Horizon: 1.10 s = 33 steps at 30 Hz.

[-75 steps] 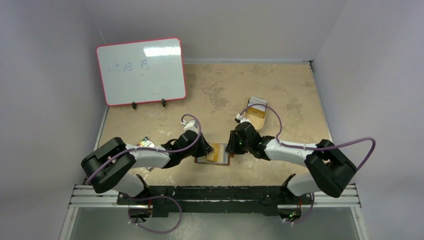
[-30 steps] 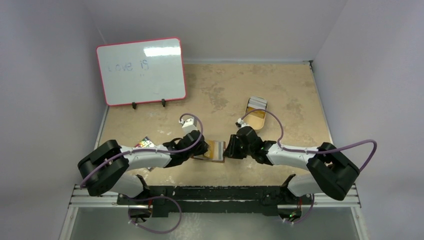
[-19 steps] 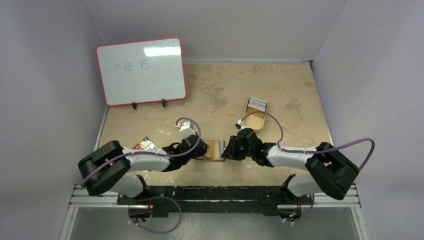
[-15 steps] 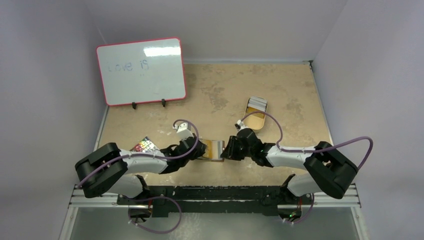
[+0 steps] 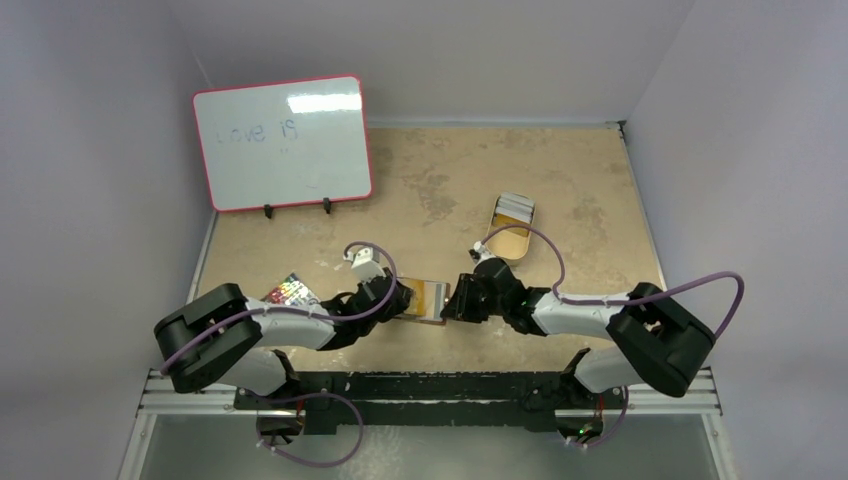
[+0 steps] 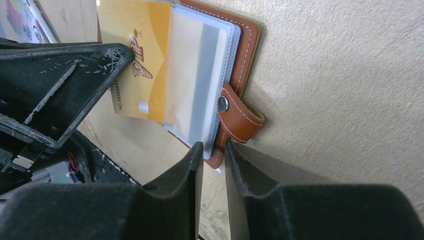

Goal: Put the credit cards into the card holder
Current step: Insert the credit card into the card holder.

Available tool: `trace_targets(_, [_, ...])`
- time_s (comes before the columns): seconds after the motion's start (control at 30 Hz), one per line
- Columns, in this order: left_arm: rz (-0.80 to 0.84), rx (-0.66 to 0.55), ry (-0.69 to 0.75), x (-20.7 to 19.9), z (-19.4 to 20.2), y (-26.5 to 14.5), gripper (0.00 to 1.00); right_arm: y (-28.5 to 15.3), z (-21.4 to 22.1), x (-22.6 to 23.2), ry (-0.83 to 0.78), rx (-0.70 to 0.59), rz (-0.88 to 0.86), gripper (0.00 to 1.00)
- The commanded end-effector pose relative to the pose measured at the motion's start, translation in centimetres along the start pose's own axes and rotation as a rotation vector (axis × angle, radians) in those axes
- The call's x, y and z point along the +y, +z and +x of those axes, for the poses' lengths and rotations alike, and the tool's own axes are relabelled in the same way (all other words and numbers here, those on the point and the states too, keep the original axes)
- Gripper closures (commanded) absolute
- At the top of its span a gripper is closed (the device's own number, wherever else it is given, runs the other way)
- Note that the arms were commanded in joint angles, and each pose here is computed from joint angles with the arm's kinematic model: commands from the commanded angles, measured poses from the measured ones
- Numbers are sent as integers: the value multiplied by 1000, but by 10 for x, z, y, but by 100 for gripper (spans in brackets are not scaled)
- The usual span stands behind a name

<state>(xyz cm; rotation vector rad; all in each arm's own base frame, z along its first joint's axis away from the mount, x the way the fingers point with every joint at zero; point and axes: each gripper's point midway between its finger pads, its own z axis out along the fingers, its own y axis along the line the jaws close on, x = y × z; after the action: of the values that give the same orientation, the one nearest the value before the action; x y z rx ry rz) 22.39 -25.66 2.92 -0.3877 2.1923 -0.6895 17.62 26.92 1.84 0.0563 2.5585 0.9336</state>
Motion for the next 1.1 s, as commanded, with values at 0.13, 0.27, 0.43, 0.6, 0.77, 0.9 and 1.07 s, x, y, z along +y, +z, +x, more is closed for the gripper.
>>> trace_targets(0.13, [-7,124,112,9,25,-5,87,-1,8,1,-16,45,19,75])
trace_targets(0.27, [-32,208,187,9,34,-9,98,-2,1,0,-36,24,44,75])
trace_targets(0.43, [-14,253,204,2,36,-18,97,-5,3,0,-51,49,54,75])
trace_targets(0.6, [-59,280,269,10,37,-18,93,-4,3,-5,-61,47,72,75])
trace_targets(0.77, [-59,310,268,13,43,-19,97,-4,3,-6,-70,49,82,75])
trace_targets(0.9, [-54,342,262,15,47,-18,96,-2,0,-4,-78,46,81,75])
trace_targets(1.07, [-32,379,206,23,48,-19,98,0,0,-5,-79,47,85,75])
